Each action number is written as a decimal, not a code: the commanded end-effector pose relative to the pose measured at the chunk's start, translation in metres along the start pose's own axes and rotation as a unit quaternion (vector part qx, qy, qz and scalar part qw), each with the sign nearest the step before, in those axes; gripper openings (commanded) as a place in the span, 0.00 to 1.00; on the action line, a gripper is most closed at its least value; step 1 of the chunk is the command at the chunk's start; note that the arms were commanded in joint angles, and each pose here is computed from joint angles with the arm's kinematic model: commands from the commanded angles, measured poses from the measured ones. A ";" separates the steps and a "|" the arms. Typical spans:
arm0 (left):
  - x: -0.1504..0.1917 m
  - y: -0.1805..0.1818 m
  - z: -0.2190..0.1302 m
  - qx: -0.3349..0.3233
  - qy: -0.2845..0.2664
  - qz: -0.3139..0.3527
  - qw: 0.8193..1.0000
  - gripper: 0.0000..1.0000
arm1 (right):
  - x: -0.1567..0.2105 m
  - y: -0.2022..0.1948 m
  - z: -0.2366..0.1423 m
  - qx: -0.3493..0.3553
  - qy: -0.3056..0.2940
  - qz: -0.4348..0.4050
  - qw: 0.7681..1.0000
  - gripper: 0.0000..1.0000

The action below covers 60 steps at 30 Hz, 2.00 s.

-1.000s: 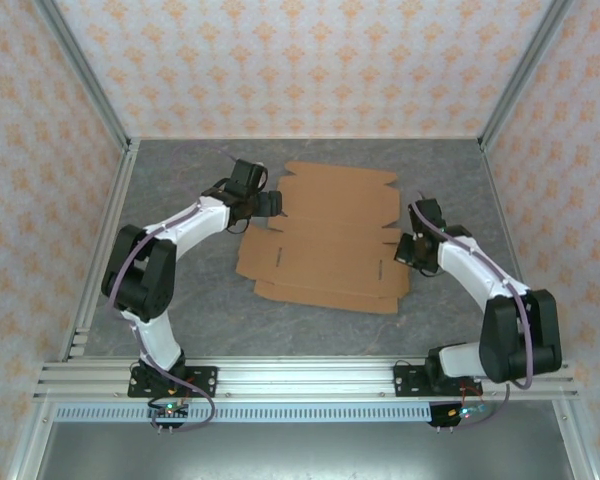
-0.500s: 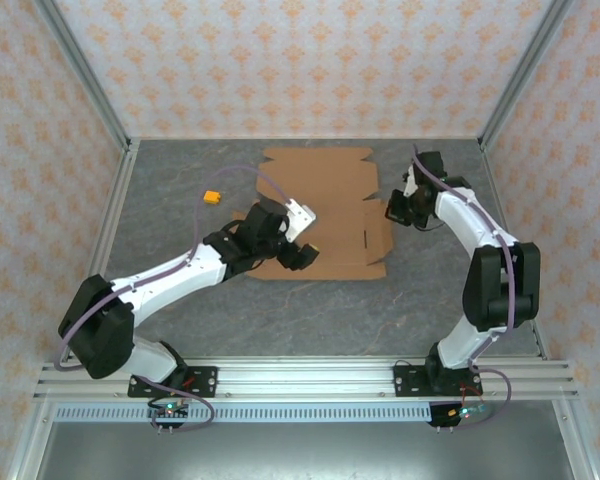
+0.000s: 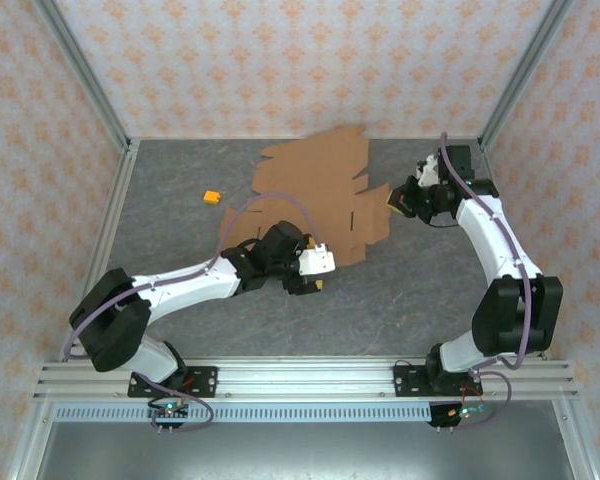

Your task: Fold the paper box

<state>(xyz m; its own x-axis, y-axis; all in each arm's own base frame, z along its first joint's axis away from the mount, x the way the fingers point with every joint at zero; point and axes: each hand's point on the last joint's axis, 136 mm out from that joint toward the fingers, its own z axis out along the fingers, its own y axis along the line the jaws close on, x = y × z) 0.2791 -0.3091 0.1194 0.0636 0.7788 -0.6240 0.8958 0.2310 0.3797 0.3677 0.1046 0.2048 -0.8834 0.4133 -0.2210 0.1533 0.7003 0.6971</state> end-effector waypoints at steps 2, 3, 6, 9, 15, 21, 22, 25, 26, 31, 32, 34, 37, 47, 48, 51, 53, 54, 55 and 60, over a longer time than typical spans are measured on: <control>-0.008 0.018 0.012 -0.058 -0.002 0.046 0.997 0.83 | -0.002 0.010 0.002 -0.034 0.006 0.028 0.999 0.02; -0.009 0.021 0.014 -0.073 -0.003 0.048 0.996 0.81 | -0.002 0.009 0.002 -0.033 0.007 0.031 0.999 0.02; -0.011 0.022 0.021 -0.091 0.003 0.060 0.994 0.77 | -0.003 0.008 0.006 -0.038 0.010 0.037 0.999 0.02; -0.012 0.025 0.024 -0.123 0.004 0.067 0.990 0.65 | -0.003 0.007 0.009 -0.039 0.010 0.041 0.998 0.02; -0.022 0.023 0.021 -0.177 0.006 0.083 0.981 0.44 | -0.004 0.000 0.017 -0.035 0.014 0.048 0.998 0.02; -0.032 0.029 0.012 -0.204 0.004 0.048 0.978 0.22 | -0.013 -0.001 0.025 -0.040 0.011 0.058 0.997 0.07; -0.036 0.031 0.009 -0.205 0.005 0.036 0.978 0.18 | -0.016 0.001 0.024 -0.043 0.008 0.057 0.997 0.11; -0.044 0.043 -0.001 -0.219 0.012 0.004 0.976 0.05 | -0.025 0.010 0.018 -0.047 -0.007 0.047 0.998 0.30; -0.046 0.048 -0.006 -0.225 0.014 -0.006 0.974 0.03 | -0.028 0.014 0.015 -0.050 -0.012 0.044 0.998 0.36; -0.067 0.073 -0.039 -0.260 0.003 -0.071 0.963 0.00 | -0.047 0.031 -0.014 -0.041 -0.064 0.024 0.997 0.55; -0.071 0.080 -0.047 -0.268 0.005 -0.087 0.960 0.00 | -0.052 0.034 -0.026 -0.030 -0.086 0.016 0.996 0.57; -0.081 0.097 -0.065 -0.287 0.009 -0.123 0.950 0.00 | -0.065 0.040 -0.055 -0.016 -0.138 0.005 0.990 0.63; -0.096 0.122 -0.094 -0.309 0.008 -0.186 0.933 0.00 | -0.079 0.061 -0.112 -0.019 -0.238 -0.018 0.971 0.81; -0.145 0.190 -0.163 -0.286 -0.078 -0.418 0.859 0.00 | -0.039 0.100 -0.160 -0.048 -0.288 -0.084 0.953 0.83; -0.147 0.196 -0.166 -0.287 -0.085 -0.435 0.850 0.00 | -0.031 0.102 -0.150 -0.050 -0.271 -0.099 0.956 0.83; -0.147 0.214 -0.180 -0.308 -0.105 -0.495 0.806 0.00 | -0.002 0.109 -0.120 -0.056 -0.219 -0.150 0.962 0.82; -0.149 0.220 -0.189 -0.322 -0.116 -0.521 0.782 0.00 | 0.018 0.121 -0.111 -0.070 -0.201 -0.194 0.958 0.82; -0.149 0.224 -0.193 -0.329 -0.123 -0.535 0.769 0.00 | 0.026 0.127 -0.108 -0.076 -0.195 -0.217 0.953 0.83; -0.148 0.227 -0.198 -0.338 -0.133 -0.549 0.753 0.00 | 0.035 0.133 -0.108 -0.080 -0.197 -0.238 0.948 0.83; -0.148 0.241 -0.223 -0.368 -0.183 -0.610 0.678 0.00 | 0.068 0.162 -0.108 -0.086 -0.215 -0.338 0.912 0.82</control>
<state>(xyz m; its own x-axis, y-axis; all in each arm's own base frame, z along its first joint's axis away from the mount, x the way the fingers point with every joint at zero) 0.3929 -0.2627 0.4341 -0.3688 -0.2388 -0.8983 0.0562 0.9589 -0.2780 0.2937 0.1836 0.3407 -0.6526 0.1878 -0.7341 -0.3658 0.7704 0.5222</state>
